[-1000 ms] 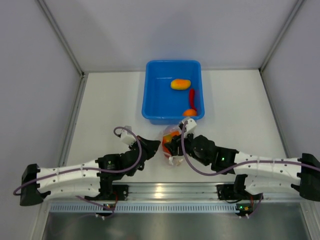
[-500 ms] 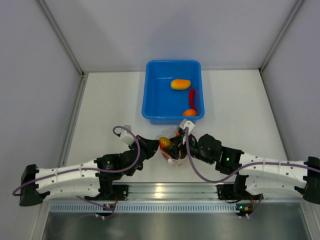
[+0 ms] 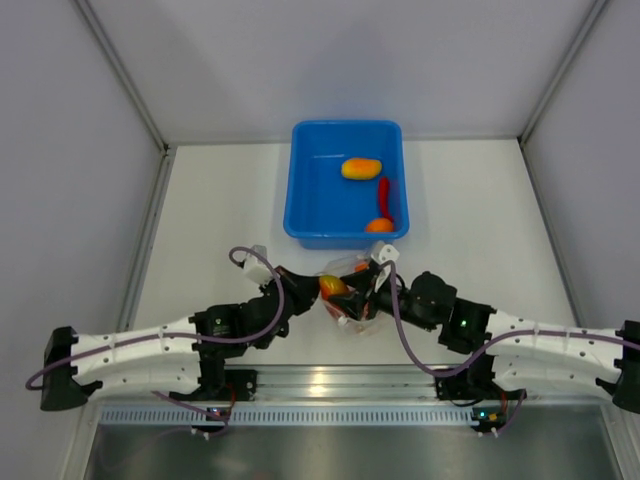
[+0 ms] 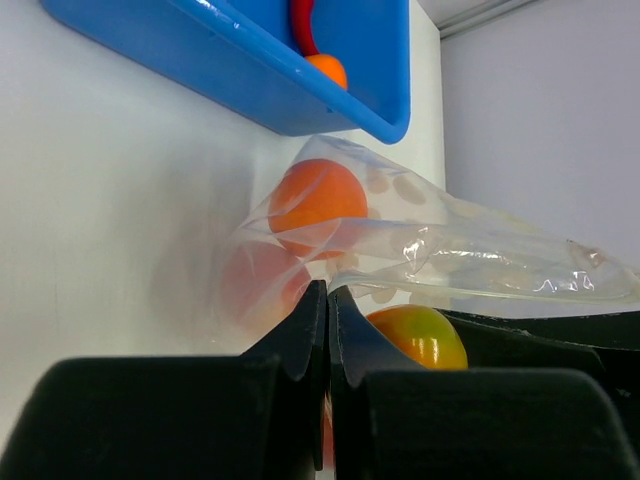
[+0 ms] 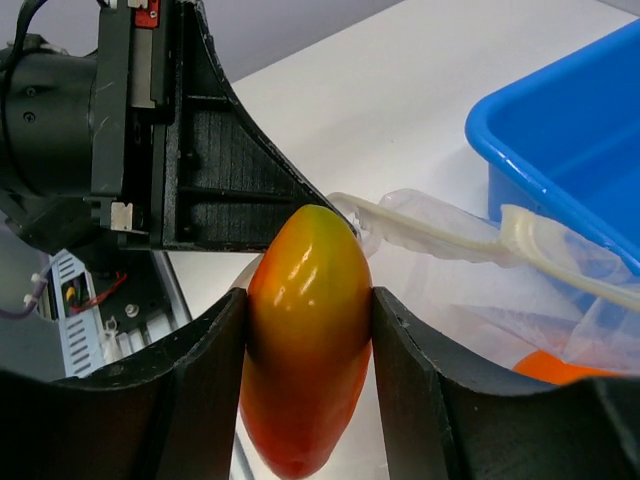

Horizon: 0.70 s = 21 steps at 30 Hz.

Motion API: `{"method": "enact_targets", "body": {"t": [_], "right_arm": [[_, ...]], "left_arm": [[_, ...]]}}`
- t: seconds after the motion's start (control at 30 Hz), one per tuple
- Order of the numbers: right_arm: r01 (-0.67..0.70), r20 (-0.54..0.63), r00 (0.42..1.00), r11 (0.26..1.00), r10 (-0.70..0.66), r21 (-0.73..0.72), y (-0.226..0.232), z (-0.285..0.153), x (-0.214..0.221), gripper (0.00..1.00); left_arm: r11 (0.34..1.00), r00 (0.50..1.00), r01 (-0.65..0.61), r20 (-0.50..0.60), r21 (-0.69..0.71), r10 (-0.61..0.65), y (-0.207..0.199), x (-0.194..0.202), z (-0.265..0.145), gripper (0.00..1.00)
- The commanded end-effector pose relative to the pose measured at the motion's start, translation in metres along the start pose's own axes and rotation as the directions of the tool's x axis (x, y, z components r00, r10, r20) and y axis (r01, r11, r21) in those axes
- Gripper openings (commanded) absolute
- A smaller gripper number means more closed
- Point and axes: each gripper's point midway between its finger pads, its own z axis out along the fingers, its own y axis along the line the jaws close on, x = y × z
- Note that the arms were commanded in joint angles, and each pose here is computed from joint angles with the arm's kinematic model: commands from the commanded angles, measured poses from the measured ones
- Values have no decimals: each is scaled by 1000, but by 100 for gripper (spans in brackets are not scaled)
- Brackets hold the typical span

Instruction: Open the zip-top bag and remove the fake food

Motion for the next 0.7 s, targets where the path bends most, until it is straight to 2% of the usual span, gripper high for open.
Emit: {"method": "enact_targets", "body": {"t": [0.0, 0.13, 0.27, 0.5, 0.67], "right_arm": [[-66, 275, 958, 995, 85, -79, 20, -4, -77, 15], [-147, 376, 917, 989, 132, 11, 0, -6, -94, 13], [-195, 413, 897, 979, 155, 58, -10, -5, -101, 13], [-179, 329, 935, 977, 131, 119, -16, 11, -84, 11], [-287, 411, 890, 943, 198, 168, -33, 2, -87, 10]], "left_arm": [[1000, 1000, 14, -16, 20, -14, -15, 4, 4, 0], [1000, 999, 12, -48, 22, -11, -18, 13, 6, 0], [1000, 998, 9, -62, 23, -7, -19, 18, 7, 0], [1000, 998, 12, -55, 29, -10, -20, 14, 6, 0], [1000, 999, -1, -54, 20, 2, -17, 16, 8, 0]]}}
